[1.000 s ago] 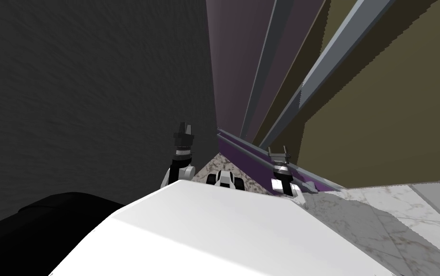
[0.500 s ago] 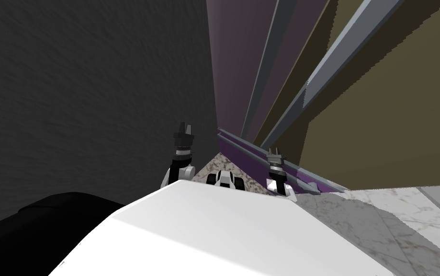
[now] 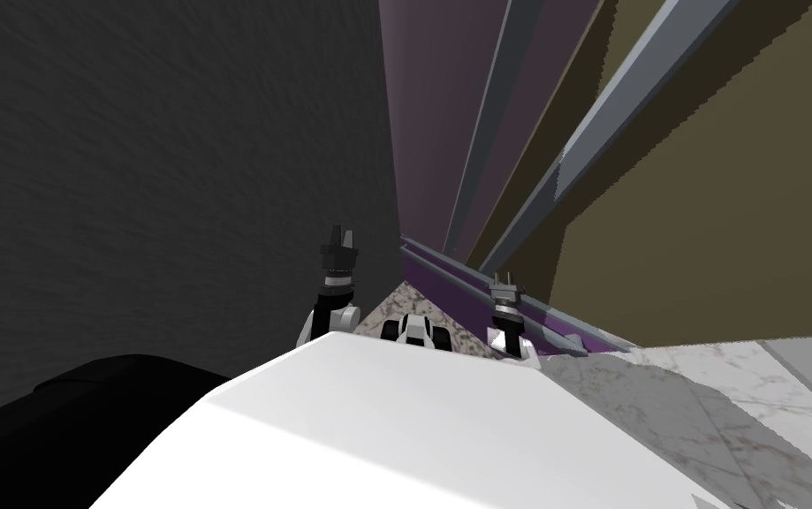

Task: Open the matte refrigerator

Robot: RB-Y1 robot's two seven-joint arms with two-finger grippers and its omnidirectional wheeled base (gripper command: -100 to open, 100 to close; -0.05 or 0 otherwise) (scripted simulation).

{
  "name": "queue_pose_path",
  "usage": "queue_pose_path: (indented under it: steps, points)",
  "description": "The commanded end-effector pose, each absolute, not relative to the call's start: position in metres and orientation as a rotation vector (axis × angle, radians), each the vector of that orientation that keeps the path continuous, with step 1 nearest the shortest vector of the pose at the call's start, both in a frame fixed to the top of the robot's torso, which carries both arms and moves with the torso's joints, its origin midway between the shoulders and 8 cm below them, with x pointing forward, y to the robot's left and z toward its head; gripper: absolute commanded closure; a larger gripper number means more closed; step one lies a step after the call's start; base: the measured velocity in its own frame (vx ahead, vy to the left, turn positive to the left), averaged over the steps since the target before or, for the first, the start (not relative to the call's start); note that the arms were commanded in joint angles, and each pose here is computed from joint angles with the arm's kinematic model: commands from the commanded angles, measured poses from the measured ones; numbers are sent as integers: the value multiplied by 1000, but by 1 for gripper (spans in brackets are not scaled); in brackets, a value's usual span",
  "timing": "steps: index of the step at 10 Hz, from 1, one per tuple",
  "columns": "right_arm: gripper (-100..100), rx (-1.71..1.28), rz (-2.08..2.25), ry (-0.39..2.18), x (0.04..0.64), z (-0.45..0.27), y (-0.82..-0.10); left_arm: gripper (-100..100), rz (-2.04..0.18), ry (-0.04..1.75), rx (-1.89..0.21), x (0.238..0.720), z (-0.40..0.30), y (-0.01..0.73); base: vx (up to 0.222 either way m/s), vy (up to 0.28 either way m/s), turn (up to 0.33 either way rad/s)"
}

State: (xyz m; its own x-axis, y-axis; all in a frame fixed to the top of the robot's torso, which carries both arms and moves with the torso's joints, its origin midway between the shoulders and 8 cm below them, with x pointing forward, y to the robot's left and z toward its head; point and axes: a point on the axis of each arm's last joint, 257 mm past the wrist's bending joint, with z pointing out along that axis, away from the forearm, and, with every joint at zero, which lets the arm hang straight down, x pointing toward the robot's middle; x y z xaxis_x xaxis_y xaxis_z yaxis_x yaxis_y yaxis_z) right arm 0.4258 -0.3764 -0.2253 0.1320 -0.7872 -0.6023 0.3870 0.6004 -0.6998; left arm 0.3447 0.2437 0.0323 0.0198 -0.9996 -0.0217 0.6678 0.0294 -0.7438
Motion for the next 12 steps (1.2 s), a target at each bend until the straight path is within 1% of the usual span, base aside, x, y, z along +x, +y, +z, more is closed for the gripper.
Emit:
queue_pose_path:
  steps: [1,3,4,6,7,12]
  points:
    - [-100,-424,-883,1158,436,-219,-381,0,-1442,662,-644,345,32,244,3,10,-33]
    - [-100,-420,-896,1154,432,-216,-388,0,-1442,662,-644,345,32,244,-10,2,-28]
    - [100,-426,-882,1156,428,-227,-375,0,-1442,662,-644,345,32,244,-9,-2,130]
    - [100,-424,-885,1159,427,-227,-378,0,-1442,662,-644,345,32,244,12,1,50]
    - [-100,-451,-900,1144,427,-223,-385,0,-1442,662,-644,345,32,244,0,0,0]
    - [-100,-541,-943,1106,431,-206,-408,0,-1442,662,-644,345,32,244,-7,3,-4]
